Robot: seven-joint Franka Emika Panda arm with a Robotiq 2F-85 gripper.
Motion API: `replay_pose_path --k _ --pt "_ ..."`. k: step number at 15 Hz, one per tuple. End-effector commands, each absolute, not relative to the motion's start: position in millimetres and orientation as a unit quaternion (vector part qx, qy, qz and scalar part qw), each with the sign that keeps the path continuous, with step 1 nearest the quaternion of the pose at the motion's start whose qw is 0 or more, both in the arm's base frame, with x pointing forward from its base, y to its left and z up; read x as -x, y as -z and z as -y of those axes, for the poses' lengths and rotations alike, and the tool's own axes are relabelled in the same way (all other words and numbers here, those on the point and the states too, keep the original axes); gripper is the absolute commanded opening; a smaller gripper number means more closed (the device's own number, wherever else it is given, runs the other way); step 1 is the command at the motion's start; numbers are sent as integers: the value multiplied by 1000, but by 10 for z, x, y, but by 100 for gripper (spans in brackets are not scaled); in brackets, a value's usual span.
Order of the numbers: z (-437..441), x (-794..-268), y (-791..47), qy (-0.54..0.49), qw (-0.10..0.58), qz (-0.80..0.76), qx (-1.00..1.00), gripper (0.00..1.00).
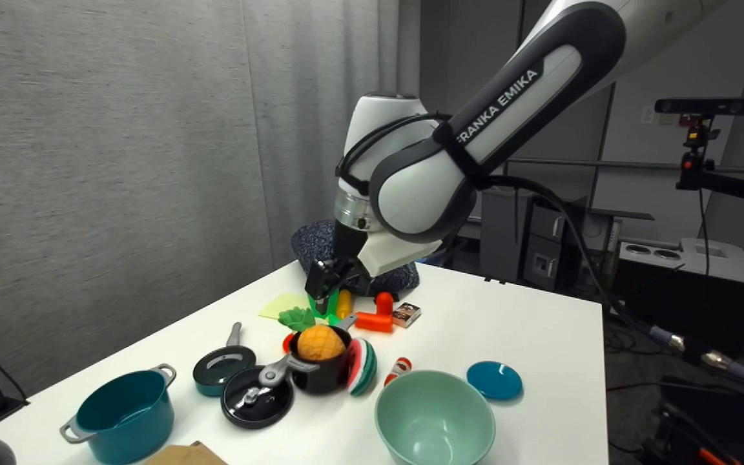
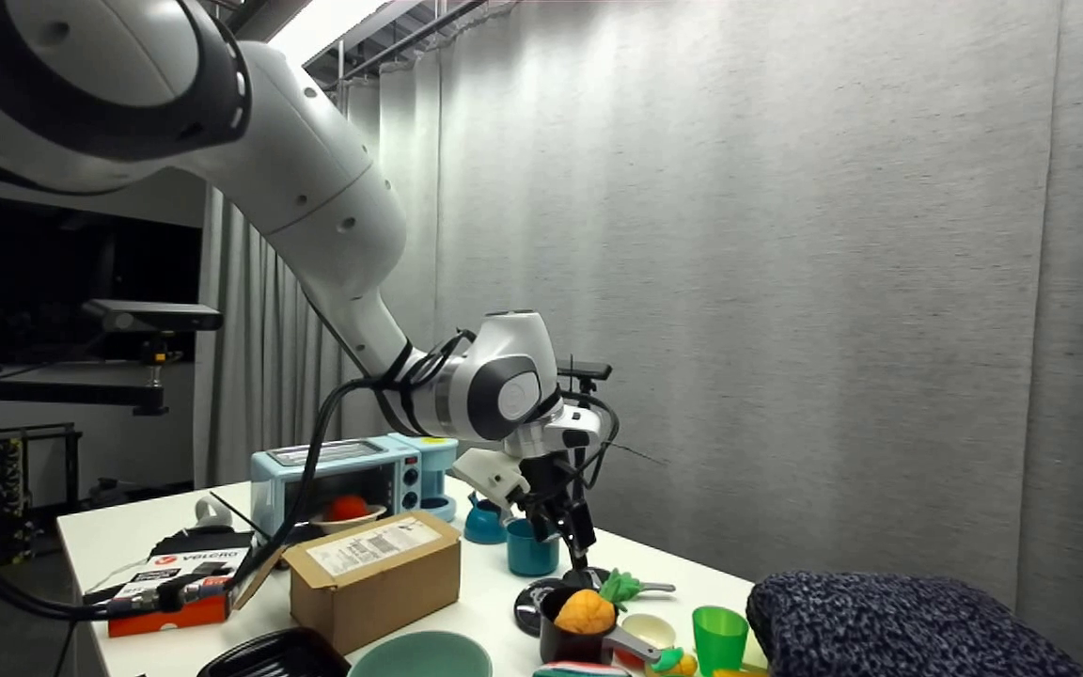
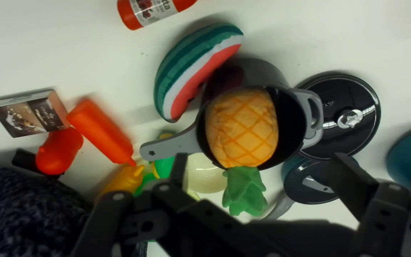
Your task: Move the pineapple from the pot to the bowl
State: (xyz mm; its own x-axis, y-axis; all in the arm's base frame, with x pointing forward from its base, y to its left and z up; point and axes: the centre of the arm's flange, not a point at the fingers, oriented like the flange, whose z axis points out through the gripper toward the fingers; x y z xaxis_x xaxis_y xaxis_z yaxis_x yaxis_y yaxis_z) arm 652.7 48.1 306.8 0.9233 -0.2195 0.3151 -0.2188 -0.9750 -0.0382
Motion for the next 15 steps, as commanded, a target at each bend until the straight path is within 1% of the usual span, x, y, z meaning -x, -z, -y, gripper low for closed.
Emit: replay_pose_path --k 1,5,15 --pt "-496 -6524 -3037 158 1 -111 981 100" --pt "-420 -6537 -3007 169 -11 -124 978 100" --pt "-474 -7141 -2529 182 -30 -156 970 100"
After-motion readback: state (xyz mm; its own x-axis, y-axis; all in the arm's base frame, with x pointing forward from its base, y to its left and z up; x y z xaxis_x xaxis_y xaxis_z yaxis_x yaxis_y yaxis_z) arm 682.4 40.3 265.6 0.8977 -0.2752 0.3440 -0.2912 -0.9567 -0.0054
